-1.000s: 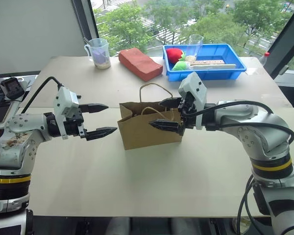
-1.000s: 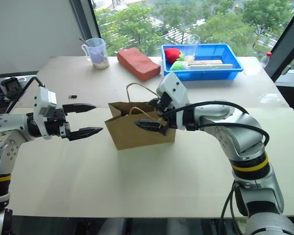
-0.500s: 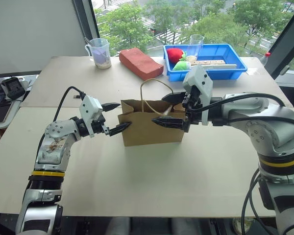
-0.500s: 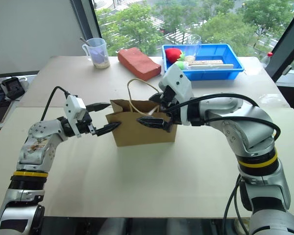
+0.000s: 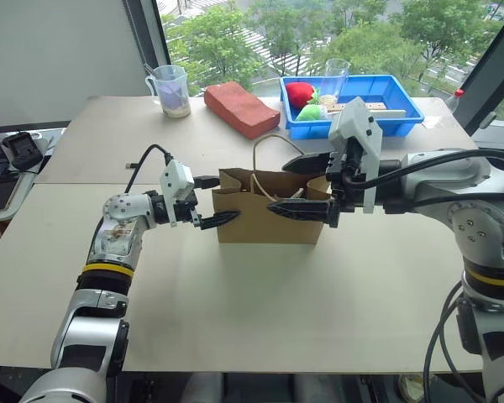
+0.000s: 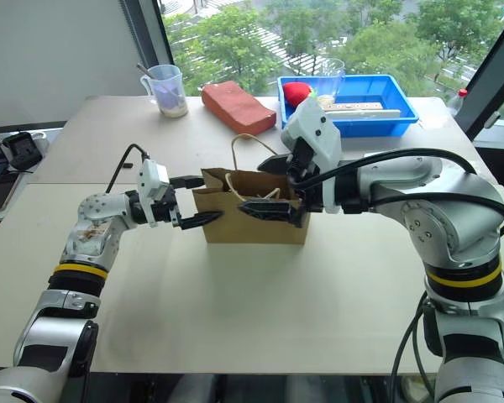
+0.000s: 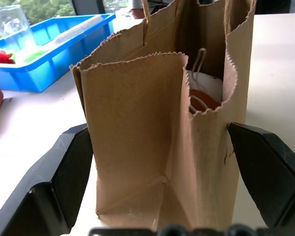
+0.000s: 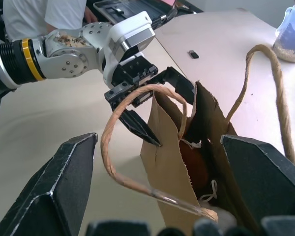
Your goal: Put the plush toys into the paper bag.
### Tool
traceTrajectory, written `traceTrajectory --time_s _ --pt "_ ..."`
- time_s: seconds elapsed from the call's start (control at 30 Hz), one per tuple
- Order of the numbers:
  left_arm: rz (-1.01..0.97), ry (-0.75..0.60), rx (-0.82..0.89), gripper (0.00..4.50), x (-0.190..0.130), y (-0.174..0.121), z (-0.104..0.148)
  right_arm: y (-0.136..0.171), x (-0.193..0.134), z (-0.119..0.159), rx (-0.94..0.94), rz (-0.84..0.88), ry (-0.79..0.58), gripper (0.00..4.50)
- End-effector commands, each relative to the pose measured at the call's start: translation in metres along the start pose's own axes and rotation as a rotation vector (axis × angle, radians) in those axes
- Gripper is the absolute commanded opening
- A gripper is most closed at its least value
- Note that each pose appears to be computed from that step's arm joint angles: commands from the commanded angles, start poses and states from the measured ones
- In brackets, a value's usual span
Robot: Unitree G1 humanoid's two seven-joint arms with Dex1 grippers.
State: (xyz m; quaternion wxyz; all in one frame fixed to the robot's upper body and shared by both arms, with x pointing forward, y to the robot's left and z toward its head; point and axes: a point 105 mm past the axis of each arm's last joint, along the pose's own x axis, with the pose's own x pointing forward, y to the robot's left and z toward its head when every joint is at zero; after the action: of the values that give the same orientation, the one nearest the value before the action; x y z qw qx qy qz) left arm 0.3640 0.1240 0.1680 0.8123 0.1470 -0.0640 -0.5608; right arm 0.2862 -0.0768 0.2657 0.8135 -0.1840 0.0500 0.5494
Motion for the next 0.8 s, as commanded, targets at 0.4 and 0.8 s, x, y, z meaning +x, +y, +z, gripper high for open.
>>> traceTrajectory --time_s 0.4,0.8 --pt "-0.063 -0.042 0.027 0.06 0.021 -0.008 0.009 -0.006 -0.026 0.014 -0.074 -0.018 -0.006 4.5" --pt "-0.106 -0.045 -0.098 0.06 -0.02 -0.001 0.037 -0.006 -0.087 0.043 -0.021 0.049 -0.022 4.5"
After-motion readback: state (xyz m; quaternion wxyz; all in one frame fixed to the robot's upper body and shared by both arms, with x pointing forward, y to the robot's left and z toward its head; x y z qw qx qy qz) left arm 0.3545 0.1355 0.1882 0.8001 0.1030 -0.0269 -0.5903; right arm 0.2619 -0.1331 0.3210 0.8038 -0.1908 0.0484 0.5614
